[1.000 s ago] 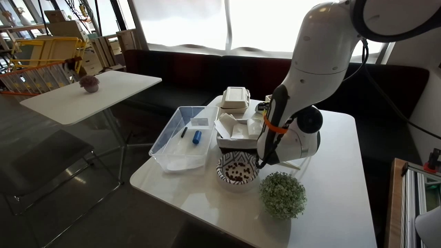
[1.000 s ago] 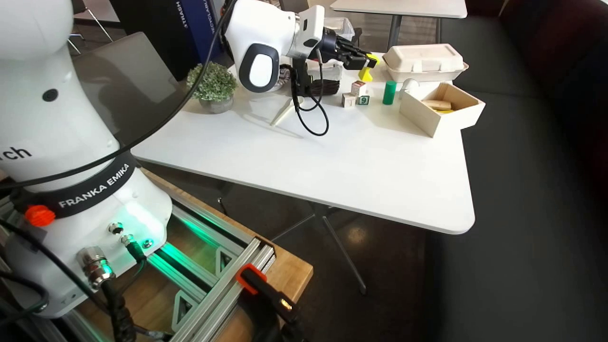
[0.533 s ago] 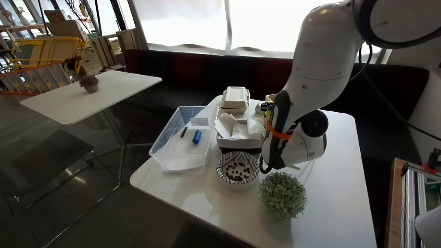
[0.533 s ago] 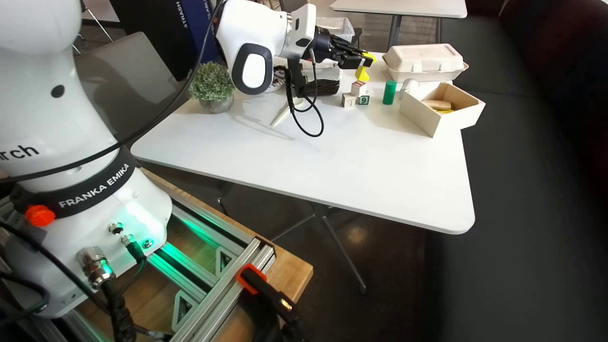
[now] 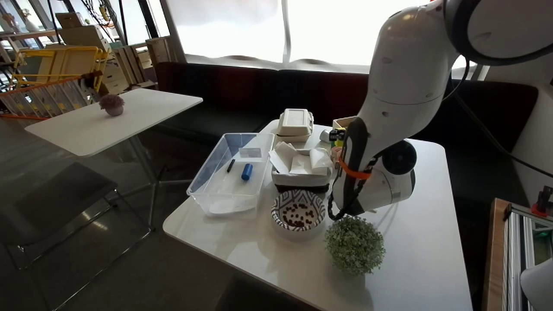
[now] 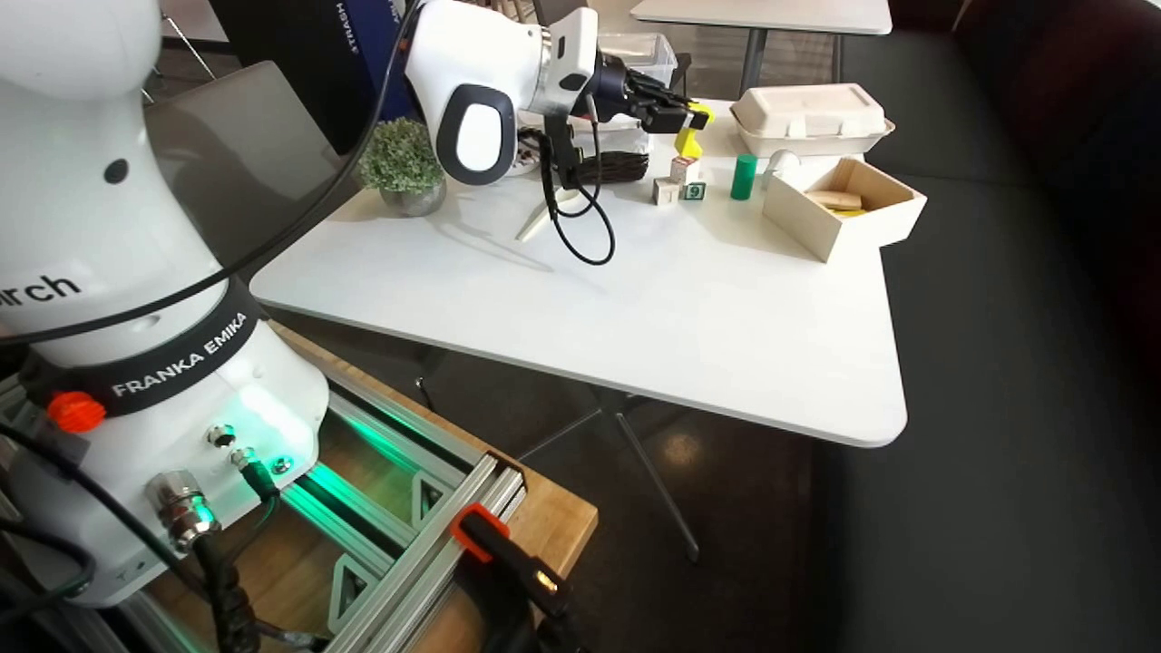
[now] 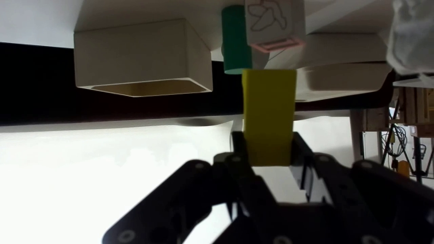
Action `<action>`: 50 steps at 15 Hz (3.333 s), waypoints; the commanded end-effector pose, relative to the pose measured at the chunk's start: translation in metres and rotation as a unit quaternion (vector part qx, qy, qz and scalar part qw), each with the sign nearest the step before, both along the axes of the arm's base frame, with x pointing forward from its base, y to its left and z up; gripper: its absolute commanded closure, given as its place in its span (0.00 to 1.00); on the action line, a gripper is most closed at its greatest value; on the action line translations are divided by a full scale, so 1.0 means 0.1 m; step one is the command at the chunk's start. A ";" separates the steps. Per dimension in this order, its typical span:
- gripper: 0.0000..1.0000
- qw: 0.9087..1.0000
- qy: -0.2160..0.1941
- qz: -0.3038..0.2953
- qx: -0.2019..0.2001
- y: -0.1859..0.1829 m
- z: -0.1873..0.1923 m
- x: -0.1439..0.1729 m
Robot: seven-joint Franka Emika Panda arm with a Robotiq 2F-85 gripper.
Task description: Stack the yellow block onto the white block
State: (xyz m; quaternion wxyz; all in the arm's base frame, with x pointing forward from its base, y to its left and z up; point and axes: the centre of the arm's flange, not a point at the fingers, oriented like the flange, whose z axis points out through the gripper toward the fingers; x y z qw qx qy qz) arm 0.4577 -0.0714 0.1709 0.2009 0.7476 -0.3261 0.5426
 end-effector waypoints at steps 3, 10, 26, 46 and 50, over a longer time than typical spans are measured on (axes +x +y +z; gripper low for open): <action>0.91 1.000 -0.003 0.020 -0.012 0.05 -0.10 -0.06; 0.91 0.999 -0.001 0.028 -0.023 0.04 -0.19 0.01; 0.00 0.999 0.010 0.030 -0.011 0.12 -0.15 -0.12; 0.00 0.970 -0.091 -0.159 0.161 0.76 1.95 -1.00; 0.00 0.973 -0.099 -0.147 0.147 0.67 1.63 -0.91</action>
